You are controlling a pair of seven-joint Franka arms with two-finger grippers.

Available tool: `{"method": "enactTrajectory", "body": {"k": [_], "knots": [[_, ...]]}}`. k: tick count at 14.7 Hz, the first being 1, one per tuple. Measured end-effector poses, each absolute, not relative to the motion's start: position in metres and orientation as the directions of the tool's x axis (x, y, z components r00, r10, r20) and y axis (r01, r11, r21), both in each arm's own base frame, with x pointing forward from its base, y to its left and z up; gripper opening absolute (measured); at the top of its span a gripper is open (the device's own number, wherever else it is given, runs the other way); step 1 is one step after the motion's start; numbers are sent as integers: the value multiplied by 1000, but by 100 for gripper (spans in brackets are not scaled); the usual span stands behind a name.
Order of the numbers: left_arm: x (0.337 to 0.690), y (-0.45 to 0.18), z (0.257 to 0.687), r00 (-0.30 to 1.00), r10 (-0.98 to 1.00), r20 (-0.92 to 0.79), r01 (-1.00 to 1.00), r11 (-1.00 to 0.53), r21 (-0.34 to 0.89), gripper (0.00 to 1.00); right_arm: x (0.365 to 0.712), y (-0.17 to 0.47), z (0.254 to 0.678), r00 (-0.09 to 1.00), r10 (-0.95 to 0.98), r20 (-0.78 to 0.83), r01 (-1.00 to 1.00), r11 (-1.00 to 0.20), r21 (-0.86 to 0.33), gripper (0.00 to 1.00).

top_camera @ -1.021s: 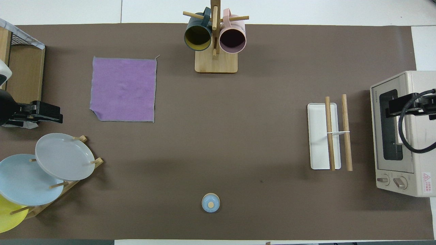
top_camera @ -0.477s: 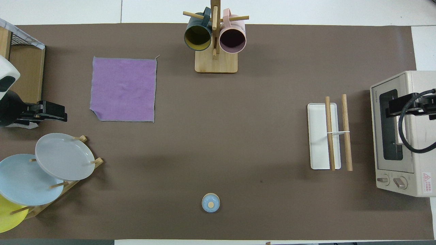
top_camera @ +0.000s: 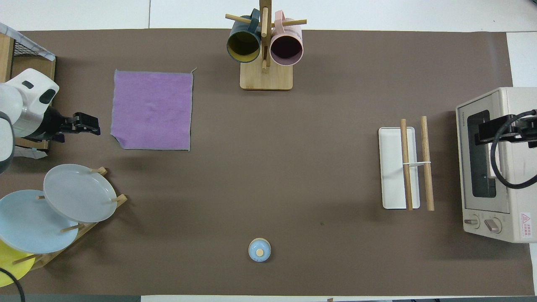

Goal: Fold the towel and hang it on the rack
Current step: 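Reach the left gripper to the near corner of the purple towel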

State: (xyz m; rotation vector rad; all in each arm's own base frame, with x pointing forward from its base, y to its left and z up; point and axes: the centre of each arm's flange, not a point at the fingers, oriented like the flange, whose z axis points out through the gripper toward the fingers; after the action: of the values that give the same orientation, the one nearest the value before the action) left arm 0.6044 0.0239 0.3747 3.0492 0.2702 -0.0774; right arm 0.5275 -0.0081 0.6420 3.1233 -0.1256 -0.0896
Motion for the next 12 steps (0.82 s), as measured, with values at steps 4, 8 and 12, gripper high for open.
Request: {"method": "enactTrajectory", "body": {"k": [4, 8, 12], "knots": [[619, 35, 326, 958, 274, -80, 285, -942, 177, 94, 528, -8, 642, 995, -81, -57, -80, -997, 17, 100], [621, 45, 325, 945, 316, -87, 327, -924, 200, 83, 528, -8, 642, 995, -81, -57, -80, -997, 17, 100], [620, 47, 321, 933, 344, -100, 358, -912, 199, 66, 528, -8, 642, 995, -81, -57, -80, -997, 17, 100]]}}
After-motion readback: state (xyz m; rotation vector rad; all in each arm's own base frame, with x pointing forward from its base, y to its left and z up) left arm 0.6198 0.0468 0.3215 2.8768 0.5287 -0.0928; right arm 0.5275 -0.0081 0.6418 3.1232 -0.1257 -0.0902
